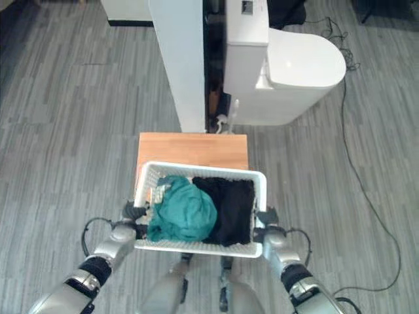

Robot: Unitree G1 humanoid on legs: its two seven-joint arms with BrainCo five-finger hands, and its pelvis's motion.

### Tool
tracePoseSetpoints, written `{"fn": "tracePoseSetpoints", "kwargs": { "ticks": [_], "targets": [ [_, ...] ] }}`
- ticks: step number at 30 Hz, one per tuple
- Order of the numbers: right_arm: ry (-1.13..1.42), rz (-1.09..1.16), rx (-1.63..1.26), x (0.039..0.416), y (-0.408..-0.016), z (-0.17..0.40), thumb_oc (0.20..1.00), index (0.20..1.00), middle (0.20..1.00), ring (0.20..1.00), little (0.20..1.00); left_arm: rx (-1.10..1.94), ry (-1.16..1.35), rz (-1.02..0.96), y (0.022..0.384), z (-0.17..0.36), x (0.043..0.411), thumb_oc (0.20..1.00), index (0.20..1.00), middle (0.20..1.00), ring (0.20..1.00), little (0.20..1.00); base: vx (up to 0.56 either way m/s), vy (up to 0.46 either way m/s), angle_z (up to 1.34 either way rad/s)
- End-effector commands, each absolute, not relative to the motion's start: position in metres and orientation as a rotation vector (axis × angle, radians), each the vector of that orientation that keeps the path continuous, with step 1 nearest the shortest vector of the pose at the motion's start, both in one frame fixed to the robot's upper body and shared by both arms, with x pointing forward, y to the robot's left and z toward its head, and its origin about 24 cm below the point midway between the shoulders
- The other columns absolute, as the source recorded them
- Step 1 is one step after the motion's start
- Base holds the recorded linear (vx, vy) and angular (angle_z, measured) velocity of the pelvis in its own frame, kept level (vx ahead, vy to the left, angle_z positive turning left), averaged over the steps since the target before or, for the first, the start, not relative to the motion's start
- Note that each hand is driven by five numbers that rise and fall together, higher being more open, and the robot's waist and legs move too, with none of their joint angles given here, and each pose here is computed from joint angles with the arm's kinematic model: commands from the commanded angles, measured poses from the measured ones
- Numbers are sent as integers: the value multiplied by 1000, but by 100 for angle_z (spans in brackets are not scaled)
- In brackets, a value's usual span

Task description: Grab the laundry basket,head to the washer,open it,put in the laundry and shut it.

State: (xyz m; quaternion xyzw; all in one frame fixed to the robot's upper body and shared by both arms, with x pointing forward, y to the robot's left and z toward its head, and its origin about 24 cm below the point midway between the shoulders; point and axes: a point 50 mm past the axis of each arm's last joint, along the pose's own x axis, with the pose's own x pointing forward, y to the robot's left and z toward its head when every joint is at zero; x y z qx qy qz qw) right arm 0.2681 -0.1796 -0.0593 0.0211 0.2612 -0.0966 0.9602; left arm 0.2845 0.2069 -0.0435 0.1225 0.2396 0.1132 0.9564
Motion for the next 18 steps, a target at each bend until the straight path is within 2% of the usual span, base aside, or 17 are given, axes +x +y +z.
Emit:
{"fn": "tracePoseSetpoints", "kwargs": {
  "ticks": [1,8,13,18],
  "targets": [
    [368,-49,267,289,-138,-30,200,200,200,200,200,106,369,-58,130,-24,308,200,200,200,200,200,25,95,-1],
    [399,-78,333,266,-165,-45,200,200,200,200,200,243,314,-190,131,-18,305,200,200,200,200,200,-29,116,-3],
    [346,-55,298,274,-173,-33,200,200,200,200,200,302,296,-228,130,-15,308,200,200,200,200,200,-166,71,-19],
    [296,-25,251,282,-173,-21,200,200,200,200,200,288,269,-194,135,-8,312,200,200,200,200,200,-169,172,-72]
  ]
}}
